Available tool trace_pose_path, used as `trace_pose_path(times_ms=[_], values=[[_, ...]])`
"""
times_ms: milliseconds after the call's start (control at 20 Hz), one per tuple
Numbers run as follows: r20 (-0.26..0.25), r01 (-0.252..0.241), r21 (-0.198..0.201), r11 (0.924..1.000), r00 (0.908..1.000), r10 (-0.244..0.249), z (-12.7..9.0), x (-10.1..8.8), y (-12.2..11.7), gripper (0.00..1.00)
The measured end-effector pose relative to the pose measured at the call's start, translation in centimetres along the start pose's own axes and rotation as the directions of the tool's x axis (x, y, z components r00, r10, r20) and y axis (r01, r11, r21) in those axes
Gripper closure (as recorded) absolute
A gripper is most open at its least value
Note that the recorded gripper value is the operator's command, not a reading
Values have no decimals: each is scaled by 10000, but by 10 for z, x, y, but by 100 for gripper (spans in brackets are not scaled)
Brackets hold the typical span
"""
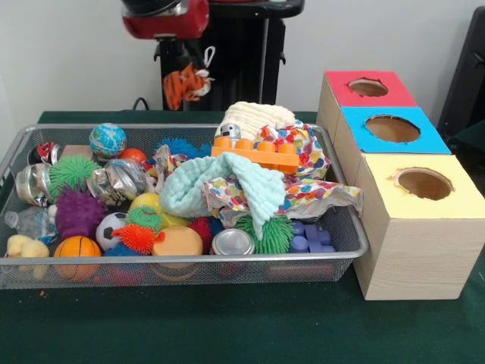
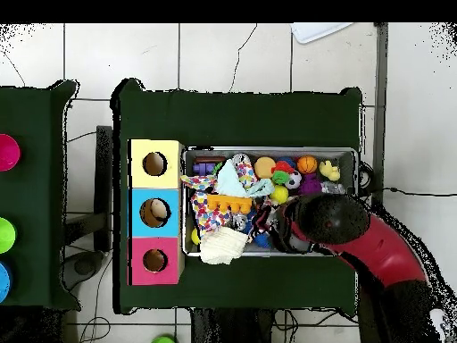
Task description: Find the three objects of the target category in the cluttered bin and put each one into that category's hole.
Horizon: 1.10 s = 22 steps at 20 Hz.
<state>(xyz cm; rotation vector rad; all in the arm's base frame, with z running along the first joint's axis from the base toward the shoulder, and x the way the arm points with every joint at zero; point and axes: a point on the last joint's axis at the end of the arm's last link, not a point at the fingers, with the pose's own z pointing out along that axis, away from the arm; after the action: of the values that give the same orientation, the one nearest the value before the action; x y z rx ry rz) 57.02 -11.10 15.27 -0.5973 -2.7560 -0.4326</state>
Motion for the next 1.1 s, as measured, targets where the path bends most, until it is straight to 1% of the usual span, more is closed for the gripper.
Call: trace_pose_path(times_ms=[100, 200, 300, 400, 600, 700, 750, 900, 1000, 1100], values=[[-146, -42, -213, 9998, 9999, 38, -2, 13, 18, 100], [-355, -106, -476, 9988, 9993, 89, -4, 31, 40, 100], [-468, -139, -601, 9981, 9988, 111, -4, 41, 51, 100], [-623, -182, -779, 9968, 9980, 133, -4, 57, 69, 100], [-915, -178, -924, 9956, 9958, 93, 2, 81, 92, 100], [-1143, -196, -1009, 9947, 9934, 80, 8, 97, 105, 100], [-1407, -259, -1103, 9936, 9900, 102, 14, 113, 117, 100], [-1675, -406, -1210, 9918, 9857, 200, 22, 126, 125, 100], [-1911, -666, -1296, 9893, 9807, 410, 35, 140, 132, 100], [-1877, -895, -1290, 9876, 9801, 643, 46, 149, 133, 100]])
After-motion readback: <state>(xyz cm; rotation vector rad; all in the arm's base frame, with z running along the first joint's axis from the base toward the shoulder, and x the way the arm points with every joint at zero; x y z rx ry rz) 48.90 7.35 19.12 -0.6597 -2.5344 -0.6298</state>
